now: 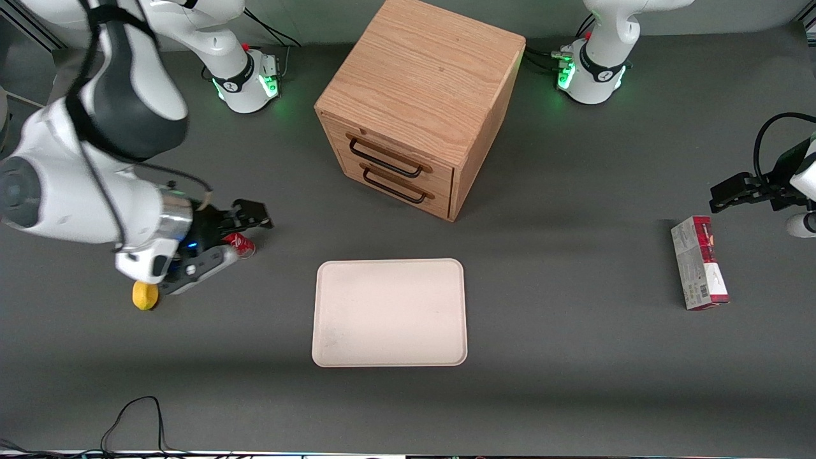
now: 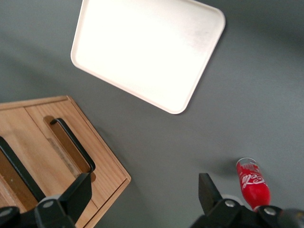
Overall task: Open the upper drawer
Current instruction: 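Move the right gripper to the upper drawer's black handle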
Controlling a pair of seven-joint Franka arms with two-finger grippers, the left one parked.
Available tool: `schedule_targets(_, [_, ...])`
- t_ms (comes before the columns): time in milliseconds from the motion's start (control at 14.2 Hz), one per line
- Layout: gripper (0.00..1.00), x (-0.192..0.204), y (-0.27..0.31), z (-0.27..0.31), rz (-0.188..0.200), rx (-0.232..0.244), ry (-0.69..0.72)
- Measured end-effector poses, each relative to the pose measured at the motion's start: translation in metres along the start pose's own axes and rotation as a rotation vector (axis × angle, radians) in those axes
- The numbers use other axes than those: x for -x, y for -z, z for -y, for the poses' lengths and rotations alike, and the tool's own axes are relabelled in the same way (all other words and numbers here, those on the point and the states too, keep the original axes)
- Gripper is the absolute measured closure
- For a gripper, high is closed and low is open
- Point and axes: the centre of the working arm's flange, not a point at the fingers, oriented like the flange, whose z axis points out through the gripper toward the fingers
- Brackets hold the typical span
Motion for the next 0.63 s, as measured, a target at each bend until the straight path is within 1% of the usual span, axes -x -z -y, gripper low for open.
schedule_targets(70, [0.00, -0.002, -0.005, 0.017, 0.009, 0.011, 0.028])
schedule_targets(211, [0.00, -0.004, -0.013, 0.044, 0.018, 0.015, 0.073])
schedule_targets(423, [0.00, -0.010, -0.026, 0.088, 0.008, 0.017, 0.265])
schedule_targets(493, [0.00, -0.011, -0.033, 0.104, 0.010, 0.017, 0.310])
schedule_targets(634, [0.00, -0.012, -0.050, 0.132, 0.033, 0.004, 0.366])
